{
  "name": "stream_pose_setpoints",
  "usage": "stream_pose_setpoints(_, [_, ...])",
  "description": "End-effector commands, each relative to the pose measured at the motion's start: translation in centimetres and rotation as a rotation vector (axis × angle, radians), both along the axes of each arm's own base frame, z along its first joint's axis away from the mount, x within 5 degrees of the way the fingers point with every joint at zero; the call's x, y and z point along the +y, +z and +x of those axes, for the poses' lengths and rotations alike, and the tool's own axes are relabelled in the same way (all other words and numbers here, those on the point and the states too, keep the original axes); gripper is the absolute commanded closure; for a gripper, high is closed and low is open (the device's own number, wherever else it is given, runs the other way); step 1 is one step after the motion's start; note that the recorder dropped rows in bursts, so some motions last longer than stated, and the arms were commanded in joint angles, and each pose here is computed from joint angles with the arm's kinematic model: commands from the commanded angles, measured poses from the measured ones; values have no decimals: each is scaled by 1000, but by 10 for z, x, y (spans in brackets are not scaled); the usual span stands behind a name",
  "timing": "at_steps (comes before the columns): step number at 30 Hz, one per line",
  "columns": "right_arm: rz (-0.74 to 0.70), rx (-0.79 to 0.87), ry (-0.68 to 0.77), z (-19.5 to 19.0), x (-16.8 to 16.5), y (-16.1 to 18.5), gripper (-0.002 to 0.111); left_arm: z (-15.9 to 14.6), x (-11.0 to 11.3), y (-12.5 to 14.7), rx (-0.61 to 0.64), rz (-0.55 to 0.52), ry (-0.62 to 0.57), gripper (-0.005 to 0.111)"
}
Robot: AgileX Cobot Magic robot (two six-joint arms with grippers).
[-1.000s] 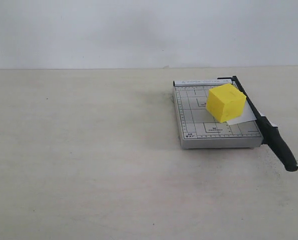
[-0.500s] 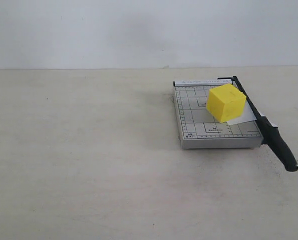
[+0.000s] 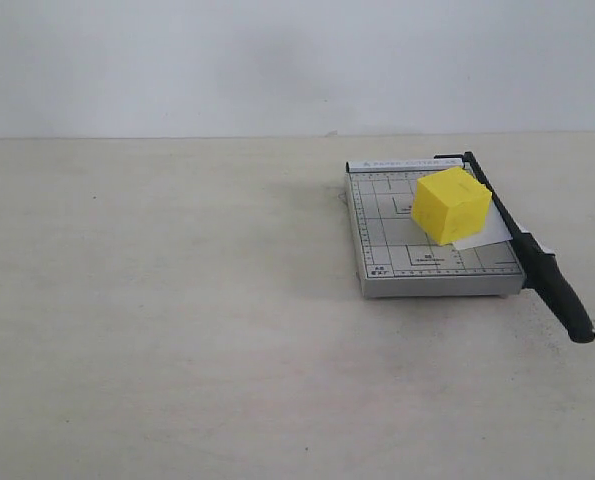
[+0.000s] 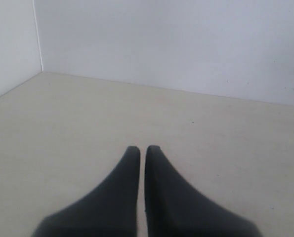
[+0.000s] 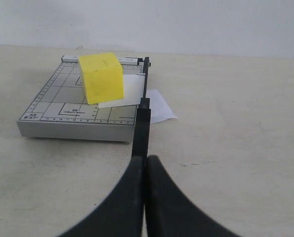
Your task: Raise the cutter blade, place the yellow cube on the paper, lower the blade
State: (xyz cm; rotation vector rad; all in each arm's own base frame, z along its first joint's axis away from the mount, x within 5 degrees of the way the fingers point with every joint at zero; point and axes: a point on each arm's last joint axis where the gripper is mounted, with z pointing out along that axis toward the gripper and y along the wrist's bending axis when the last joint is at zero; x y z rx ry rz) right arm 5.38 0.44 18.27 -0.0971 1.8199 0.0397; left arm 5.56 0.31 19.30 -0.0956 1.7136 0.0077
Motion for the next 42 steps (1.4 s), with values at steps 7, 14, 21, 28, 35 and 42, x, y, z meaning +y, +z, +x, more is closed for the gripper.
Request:
stream_pose_setpoints(7, [0,-6,-1,0,0,0,108,0,0,0,-5,-4,-2,102])
stream_pose_setpoints(14, [0,-6,-1,0,0,0,108,0,0,0,-5,-4,-2,102])
stream_pose_setpoints(21, [5,-6,-3,0,0,0,108,-3,2,-12,128,63,6,102])
stream_pose_setpoints(28, [5,-6,-3,0,0,0,108,-2,0,-12,124,6,1,102])
stream_pose_setpoints(35, [5,-6,-3,0,0,0,108,-2,-1,-12,125,-35,-6,102])
stream_pose_setpoints(42, [5,-6,-3,0,0,0,108,-2,-1,-12,125,-35,-6,102])
